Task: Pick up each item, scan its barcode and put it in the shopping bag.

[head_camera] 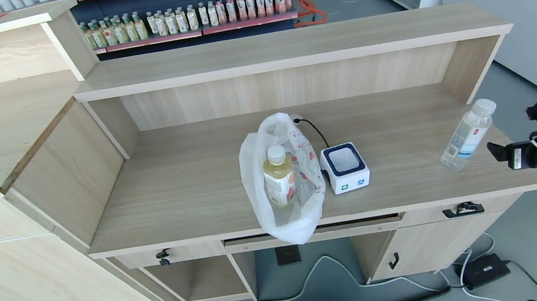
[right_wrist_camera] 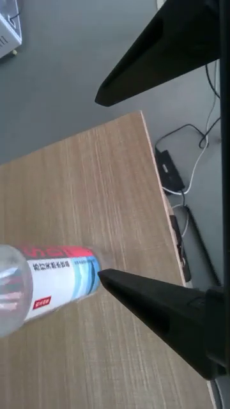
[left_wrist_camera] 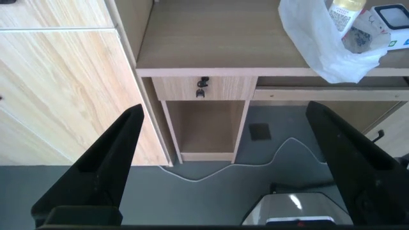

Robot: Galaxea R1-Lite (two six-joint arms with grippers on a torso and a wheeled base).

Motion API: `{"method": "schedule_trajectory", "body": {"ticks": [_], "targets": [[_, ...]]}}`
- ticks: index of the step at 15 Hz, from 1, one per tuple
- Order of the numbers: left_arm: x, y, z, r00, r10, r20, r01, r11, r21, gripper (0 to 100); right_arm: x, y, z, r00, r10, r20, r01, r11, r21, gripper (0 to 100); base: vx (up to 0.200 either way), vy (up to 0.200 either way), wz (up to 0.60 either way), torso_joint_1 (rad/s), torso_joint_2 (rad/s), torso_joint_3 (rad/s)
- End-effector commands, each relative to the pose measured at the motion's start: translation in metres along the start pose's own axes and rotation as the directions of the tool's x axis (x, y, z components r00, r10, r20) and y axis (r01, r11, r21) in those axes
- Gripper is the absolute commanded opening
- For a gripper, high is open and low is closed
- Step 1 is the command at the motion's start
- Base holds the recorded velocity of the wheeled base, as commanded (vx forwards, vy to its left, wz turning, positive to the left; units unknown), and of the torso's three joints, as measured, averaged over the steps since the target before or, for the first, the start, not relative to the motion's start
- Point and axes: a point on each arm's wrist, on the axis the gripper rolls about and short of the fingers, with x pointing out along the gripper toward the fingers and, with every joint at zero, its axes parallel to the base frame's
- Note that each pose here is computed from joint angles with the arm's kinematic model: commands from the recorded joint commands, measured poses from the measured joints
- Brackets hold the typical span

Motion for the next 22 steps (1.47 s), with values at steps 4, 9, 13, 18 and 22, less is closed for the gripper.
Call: {"method": "schedule_trajectory", "body": {"ticks": [4, 9, 13, 18, 22], "targets": [[0.0, 0.0, 0.0, 1.0, 0.0, 0.0, 0.0, 1.0, 0.0, 100, 0.025, 0.015, -0.007, 0.999, 0.032, 0.023, -0.031, 0.998, -0.051, 100, 0.0, 0.0, 0.0, 0.0, 0.0, 0.0], [0.0, 0.0, 0.0, 1.0, 0.0, 0.0, 0.0, 1.0, 0.0, 100, 0.038, 0.025, -0.008, 0.998, 0.049, 0.039, -0.047, 0.997, -0.058, 100, 0.0, 0.0, 0.0, 0.0, 0.0, 0.0], [0.0, 0.0, 0.0, 1.0, 0.0, 0.0, 0.0, 1.0, 0.001, 100, 0.045, 0.027, -0.008, 0.998, 0.052, 0.045, -0.049, 0.997, -0.056, 100, 0.0, 0.0, 0.0, 0.0, 0.0, 0.0], [0.0, 0.0, 0.0, 1.0, -0.002, 0.0, 0.002, 1.0, 0.0, 100, 0.06, 0.034, -0.002, 0.995, 0.065, 0.079, -0.061, 0.997, -0.054, 100, 0.0, 0.0, 0.0, 0.0, 0.0, 0.0], [0.0, 0.0, 0.0, 1.0, 0.0, 0.0, 0.0, 1.0, 0.001, 100, 0.07, 0.044, -0.002, 0.992, 0.085, 0.096, -0.08, 0.995, -0.061, 100, 0.0, 0.0, 0.0, 0.0, 0.0, 0.0]]}}
